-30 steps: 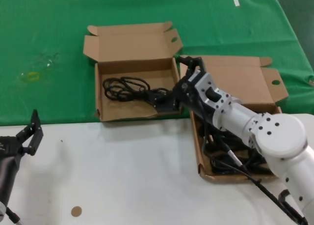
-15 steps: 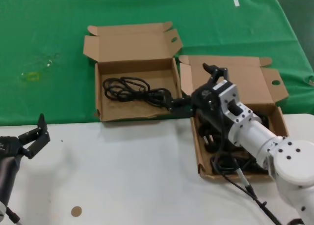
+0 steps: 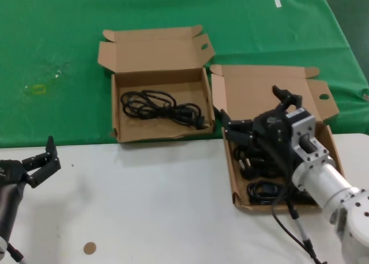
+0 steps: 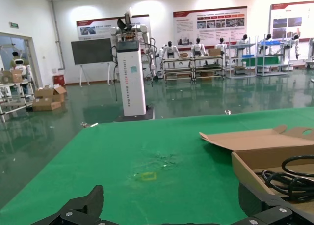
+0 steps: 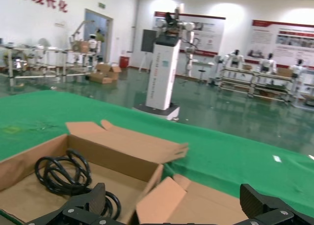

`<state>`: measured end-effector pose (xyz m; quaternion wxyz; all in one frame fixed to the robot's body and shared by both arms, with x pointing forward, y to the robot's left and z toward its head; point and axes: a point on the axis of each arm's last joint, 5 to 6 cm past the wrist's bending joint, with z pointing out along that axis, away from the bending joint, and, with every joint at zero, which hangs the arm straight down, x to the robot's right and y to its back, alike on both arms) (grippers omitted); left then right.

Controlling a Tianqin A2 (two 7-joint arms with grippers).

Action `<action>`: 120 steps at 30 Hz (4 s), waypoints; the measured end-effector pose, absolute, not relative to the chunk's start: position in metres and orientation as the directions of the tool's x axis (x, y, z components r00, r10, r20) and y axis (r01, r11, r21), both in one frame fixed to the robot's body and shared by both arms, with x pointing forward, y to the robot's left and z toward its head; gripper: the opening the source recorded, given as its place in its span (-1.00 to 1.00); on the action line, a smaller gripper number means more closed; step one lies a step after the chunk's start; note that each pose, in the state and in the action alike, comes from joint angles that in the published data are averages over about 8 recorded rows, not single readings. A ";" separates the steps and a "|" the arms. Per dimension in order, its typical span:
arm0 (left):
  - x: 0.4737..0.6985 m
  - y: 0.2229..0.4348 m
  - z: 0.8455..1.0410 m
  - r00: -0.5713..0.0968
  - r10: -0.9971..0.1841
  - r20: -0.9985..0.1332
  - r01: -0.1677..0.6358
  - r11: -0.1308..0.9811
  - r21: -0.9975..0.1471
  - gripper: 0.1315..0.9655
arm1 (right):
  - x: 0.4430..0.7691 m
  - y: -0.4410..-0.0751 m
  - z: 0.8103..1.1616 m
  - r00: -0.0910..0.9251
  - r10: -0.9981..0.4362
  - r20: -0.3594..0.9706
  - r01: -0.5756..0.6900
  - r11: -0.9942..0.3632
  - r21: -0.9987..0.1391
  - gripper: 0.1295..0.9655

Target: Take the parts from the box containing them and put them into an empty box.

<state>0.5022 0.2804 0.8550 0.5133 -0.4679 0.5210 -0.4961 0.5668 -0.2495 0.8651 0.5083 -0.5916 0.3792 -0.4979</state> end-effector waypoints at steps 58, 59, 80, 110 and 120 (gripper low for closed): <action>0.502 0.280 0.855 -0.035 -0.997 -0.071 0.022 0.070 -0.997 1.00 | 0.516 -0.276 0.856 0.060 -0.994 0.086 0.026 -0.085 -0.996 1.00; 0.502 0.280 0.855 -0.035 -0.997 -0.071 0.022 0.070 -0.997 1.00 | 0.516 -0.276 0.856 0.060 -0.994 0.086 0.026 -0.085 -0.996 1.00; 0.502 0.280 0.855 -0.035 -0.997 -0.071 0.022 0.070 -0.997 1.00 | 0.516 -0.276 0.856 0.060 -0.994 0.086 0.026 -0.085 -0.996 1.00; 0.502 0.280 0.855 -0.035 -0.997 -0.071 0.022 0.070 -0.997 1.00 | 0.516 -0.276 0.856 0.060 -0.994 0.086 0.026 -0.085 -0.996 1.00; 0.502 0.280 0.855 -0.035 -0.997 -0.071 0.022 0.070 -0.997 1.00 | 0.516 -0.276 0.856 0.060 -0.994 0.086 0.026 -0.085 -0.996 1.00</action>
